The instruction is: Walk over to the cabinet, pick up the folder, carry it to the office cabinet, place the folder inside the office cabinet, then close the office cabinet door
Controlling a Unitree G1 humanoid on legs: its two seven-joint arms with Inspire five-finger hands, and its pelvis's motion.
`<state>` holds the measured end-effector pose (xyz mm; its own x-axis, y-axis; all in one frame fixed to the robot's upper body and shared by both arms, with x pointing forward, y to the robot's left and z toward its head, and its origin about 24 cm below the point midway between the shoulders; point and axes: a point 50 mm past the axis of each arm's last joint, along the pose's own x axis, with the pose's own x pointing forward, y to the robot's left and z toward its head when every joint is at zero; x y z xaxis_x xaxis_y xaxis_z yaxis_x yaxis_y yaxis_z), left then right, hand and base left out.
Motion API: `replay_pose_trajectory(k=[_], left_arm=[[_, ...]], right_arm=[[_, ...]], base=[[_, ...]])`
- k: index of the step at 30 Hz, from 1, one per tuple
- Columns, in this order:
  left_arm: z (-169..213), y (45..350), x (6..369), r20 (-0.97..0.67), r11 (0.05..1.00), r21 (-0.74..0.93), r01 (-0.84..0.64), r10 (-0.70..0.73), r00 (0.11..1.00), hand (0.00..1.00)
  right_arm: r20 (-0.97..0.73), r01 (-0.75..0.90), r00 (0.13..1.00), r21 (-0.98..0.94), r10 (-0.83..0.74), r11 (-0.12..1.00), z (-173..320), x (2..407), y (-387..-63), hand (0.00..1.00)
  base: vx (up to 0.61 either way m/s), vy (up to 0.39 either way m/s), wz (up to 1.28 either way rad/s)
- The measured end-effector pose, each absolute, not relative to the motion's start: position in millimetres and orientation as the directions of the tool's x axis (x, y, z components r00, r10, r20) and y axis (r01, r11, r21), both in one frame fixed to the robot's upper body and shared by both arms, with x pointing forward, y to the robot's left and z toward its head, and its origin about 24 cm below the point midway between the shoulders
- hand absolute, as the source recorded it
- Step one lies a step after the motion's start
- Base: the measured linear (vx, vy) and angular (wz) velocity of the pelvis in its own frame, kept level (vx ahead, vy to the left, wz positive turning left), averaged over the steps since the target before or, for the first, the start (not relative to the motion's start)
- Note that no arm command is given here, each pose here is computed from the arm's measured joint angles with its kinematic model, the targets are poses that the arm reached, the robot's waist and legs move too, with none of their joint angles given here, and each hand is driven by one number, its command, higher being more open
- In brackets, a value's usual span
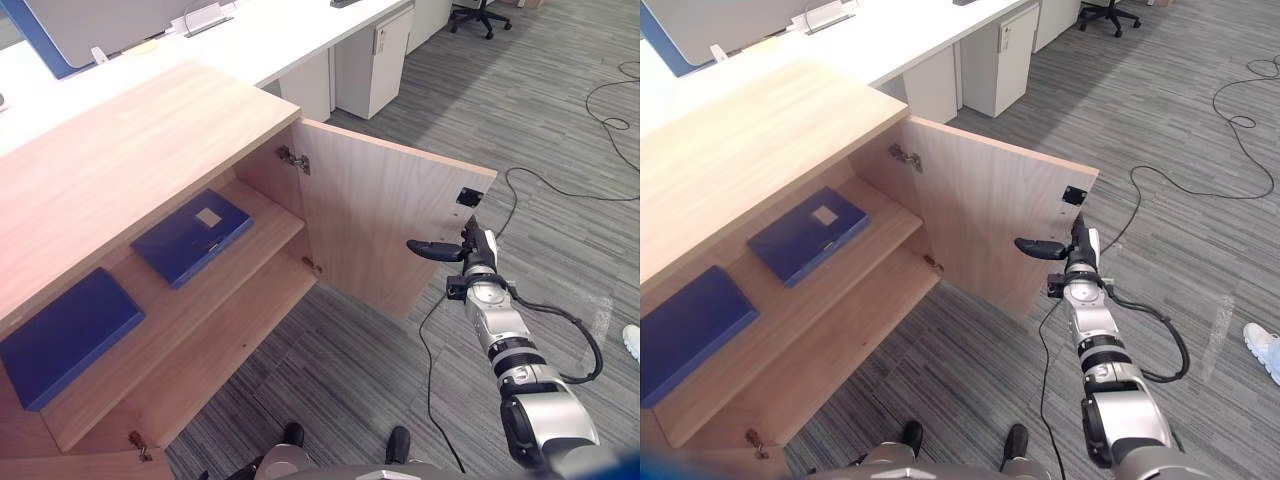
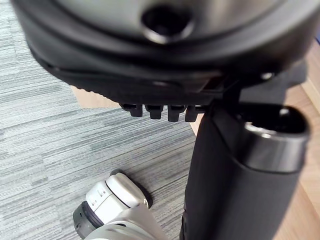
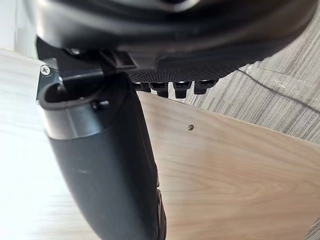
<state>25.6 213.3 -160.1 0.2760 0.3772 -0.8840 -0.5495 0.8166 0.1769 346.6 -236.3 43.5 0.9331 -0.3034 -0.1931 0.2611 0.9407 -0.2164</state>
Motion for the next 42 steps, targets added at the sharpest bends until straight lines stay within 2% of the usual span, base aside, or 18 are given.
replay_pose_trajectory(k=[4, 12, 17, 26, 29, 32, 36, 38, 42], left_arm=[[-160, 210, 28, -0.883, 0.829, 0.169, -0.533, 0.368, 0.292, 1.00], [-160, 199, 36, -0.883, 0.854, 0.134, -0.503, 0.333, 0.331, 1.00], [-160, 197, 37, -0.880, 0.859, 0.134, -0.494, 0.331, 0.339, 1.00], [-160, 197, 37, -0.881, 0.859, 0.136, -0.494, 0.333, 0.336, 1.00], [-160, 199, 37, -0.880, 0.861, 0.134, -0.491, 0.331, 0.340, 1.00], [-159, 206, 37, -0.877, 0.869, 0.136, -0.476, 0.329, 0.350, 1.00], [-159, 211, 37, -0.879, 0.872, 0.122, -0.474, 0.316, 0.356, 1.00], [-159, 212, 39, -0.879, 0.877, 0.117, -0.466, 0.310, 0.362, 1.00], [-160, 214, 35, -0.886, 0.884, 0.128, -0.450, 0.306, 0.348, 1.00]], right_arm=[[-0.199, 0.299, 0.919, -0.213, -0.341, 0.930, 55, 357, -248, 1.00], [-0.206, 0.511, 0.826, -0.115, -0.524, 0.852, 88, 365, -299, 1.00], [-0.202, 0.551, 0.804, -0.097, -0.559, 0.829, 94, 364, -308, 1.00], [-0.184, 0.525, 0.820, -0.139, -0.542, 0.840, 97, 366, -305, 1.00], [-0.145, 0.418, 0.869, -0.300, -0.474, 0.858, 106, 372, -296, 1.00], [-0.150, 0.226, 0.932, -0.469, -0.329, 0.854, 113, 372, -290, 1.00], [-0.174, -0.001, 0.981, -0.430, -0.082, 0.903, 114, 365, -267, 1.00], [-0.204, -0.111, 0.979, -0.444, 0.021, 0.889, 111, 358, -257, 1.00], [-0.348, -0.420, 0.900, -0.538, 0.261, 0.731, 100, 336, -233, 1.00]], base=[[-0.06, -0.022, 0.18], [0.00, -0.022, 0.34], [-0.01, 0.012, 0.14], [-0.04, 0.002, 0.00], [-0.04, -0.006, -0.13], [-0.02, -0.038, -0.24], [0.02, -0.081, -0.19], [0.02, -0.086, -0.20], [0.03, -0.100, -0.06]])
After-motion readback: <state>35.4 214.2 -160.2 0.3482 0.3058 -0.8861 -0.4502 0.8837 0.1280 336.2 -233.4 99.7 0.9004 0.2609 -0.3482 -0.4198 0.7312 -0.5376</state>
